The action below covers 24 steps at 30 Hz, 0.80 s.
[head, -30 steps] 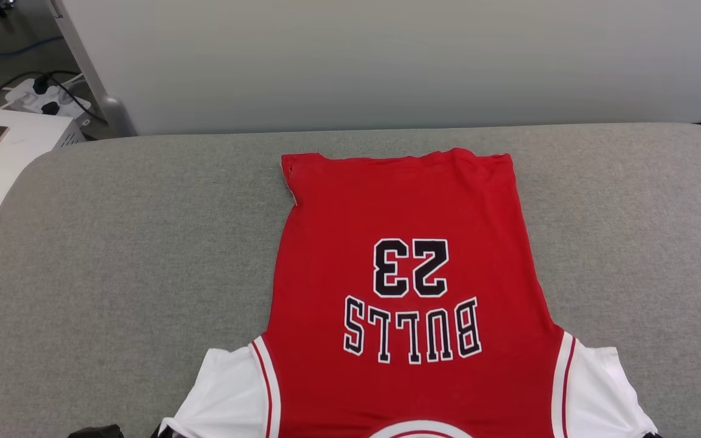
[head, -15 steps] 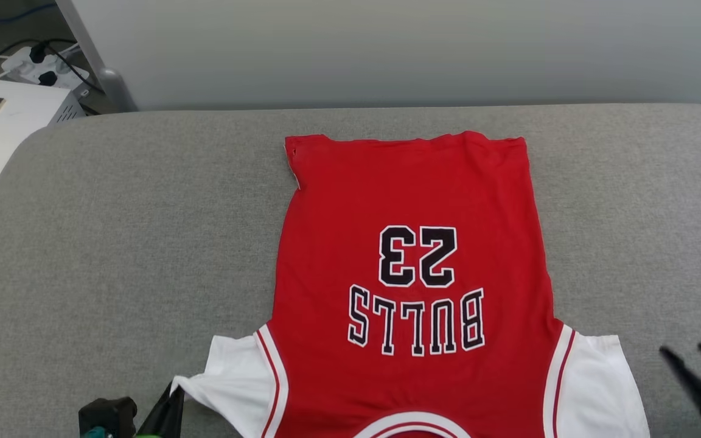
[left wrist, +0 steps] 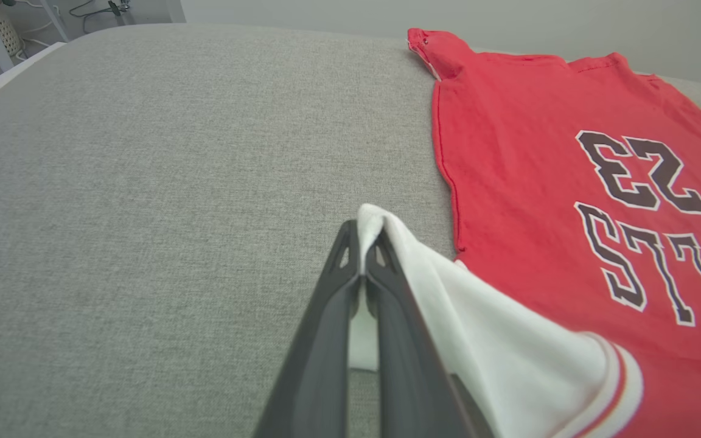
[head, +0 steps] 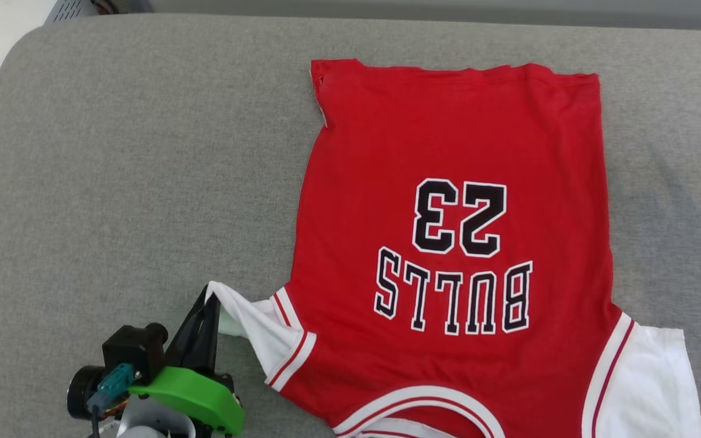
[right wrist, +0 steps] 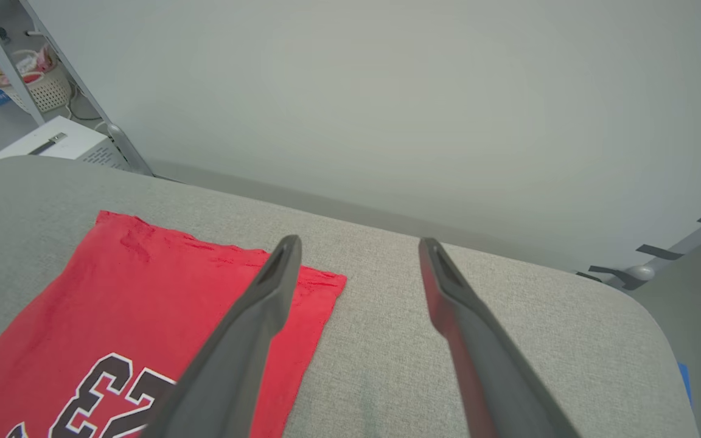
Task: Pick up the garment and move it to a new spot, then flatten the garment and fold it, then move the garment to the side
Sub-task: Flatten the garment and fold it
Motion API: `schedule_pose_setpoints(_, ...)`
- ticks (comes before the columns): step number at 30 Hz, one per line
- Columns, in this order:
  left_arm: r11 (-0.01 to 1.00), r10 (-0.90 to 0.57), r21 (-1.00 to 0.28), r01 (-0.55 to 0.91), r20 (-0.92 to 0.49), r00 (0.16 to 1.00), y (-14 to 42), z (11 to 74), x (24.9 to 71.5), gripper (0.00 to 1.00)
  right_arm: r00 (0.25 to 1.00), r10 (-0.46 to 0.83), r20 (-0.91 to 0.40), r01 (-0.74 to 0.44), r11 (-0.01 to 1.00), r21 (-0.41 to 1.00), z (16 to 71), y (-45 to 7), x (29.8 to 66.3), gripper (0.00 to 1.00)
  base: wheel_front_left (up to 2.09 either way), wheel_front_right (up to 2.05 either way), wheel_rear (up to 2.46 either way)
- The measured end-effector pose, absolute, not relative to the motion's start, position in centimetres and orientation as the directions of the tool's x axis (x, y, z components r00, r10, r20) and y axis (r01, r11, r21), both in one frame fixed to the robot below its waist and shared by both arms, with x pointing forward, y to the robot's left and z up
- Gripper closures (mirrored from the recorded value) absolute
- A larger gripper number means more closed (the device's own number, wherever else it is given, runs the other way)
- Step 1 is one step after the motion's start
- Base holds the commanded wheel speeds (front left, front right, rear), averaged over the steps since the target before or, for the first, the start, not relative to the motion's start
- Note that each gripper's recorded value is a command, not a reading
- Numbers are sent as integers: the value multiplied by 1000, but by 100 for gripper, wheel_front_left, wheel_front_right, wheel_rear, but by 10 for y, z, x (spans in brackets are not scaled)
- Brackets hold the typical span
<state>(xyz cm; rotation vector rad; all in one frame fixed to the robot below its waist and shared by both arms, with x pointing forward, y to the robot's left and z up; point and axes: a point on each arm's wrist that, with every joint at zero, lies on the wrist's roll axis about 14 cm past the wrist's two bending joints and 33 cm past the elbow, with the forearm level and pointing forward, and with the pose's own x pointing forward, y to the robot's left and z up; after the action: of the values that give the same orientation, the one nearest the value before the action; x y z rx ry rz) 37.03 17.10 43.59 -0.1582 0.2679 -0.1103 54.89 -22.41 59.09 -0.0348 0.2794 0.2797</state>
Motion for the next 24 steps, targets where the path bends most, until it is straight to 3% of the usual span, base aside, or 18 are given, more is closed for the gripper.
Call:
schedule_pose_setpoints(4,980,-132,-178,87,-255,958,167,432,378,100,805,248,-538,-278,960,26,547,-216,575,0,0,0,0)
schedule_pose_setpoints(8,982,-126,-172,84,-247,961,167,430,386,100,681,211,-701,-271,962,27,510,-213,592,0,0,0,0)
schedule_pose_setpoints(16,983,-85,-181,37,-266,960,169,419,396,100,545,198,-815,-255,965,64,436,-192,624,0,0,0,0)
schedule_pose_setpoints(24,981,-47,-191,-15,-320,946,179,397,397,100,392,200,-898,-286,954,88,354,-171,614,0,0,0,0)
